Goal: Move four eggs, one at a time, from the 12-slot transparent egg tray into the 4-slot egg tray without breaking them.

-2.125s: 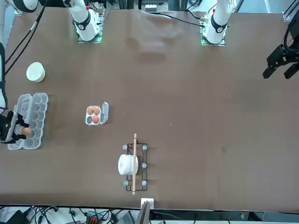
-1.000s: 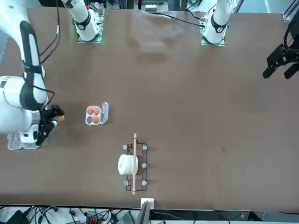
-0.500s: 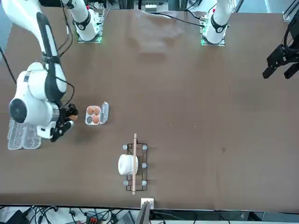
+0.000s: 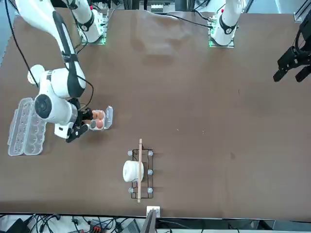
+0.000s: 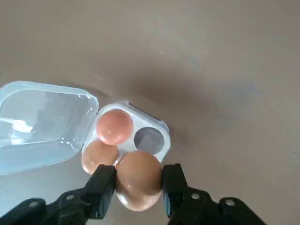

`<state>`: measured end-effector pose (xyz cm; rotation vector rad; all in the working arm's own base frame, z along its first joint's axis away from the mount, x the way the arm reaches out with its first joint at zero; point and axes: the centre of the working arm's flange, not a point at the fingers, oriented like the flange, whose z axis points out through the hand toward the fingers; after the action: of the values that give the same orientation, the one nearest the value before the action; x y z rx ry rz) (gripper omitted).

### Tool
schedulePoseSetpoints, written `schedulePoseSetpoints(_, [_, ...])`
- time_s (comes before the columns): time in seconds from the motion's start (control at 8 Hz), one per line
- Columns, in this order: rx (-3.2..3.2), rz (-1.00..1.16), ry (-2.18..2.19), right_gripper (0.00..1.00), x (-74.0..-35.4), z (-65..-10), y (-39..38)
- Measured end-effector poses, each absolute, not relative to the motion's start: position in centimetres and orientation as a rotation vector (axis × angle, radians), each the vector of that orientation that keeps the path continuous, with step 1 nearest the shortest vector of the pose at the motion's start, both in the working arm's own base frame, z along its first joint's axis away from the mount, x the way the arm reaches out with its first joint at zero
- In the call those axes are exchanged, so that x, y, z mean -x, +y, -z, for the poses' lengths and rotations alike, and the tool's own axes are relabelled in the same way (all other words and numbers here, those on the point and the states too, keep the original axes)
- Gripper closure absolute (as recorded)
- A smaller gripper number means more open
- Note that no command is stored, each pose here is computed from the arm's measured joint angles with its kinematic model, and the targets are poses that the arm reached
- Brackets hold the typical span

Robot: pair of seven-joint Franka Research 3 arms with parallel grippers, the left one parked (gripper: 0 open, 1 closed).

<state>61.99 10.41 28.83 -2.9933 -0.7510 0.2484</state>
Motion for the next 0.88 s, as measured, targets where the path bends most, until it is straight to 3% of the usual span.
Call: schedulePoseSetpoints(0.88, [2.981,-0.267,-0.700,0.42,-61.6,-26.1,10.2])
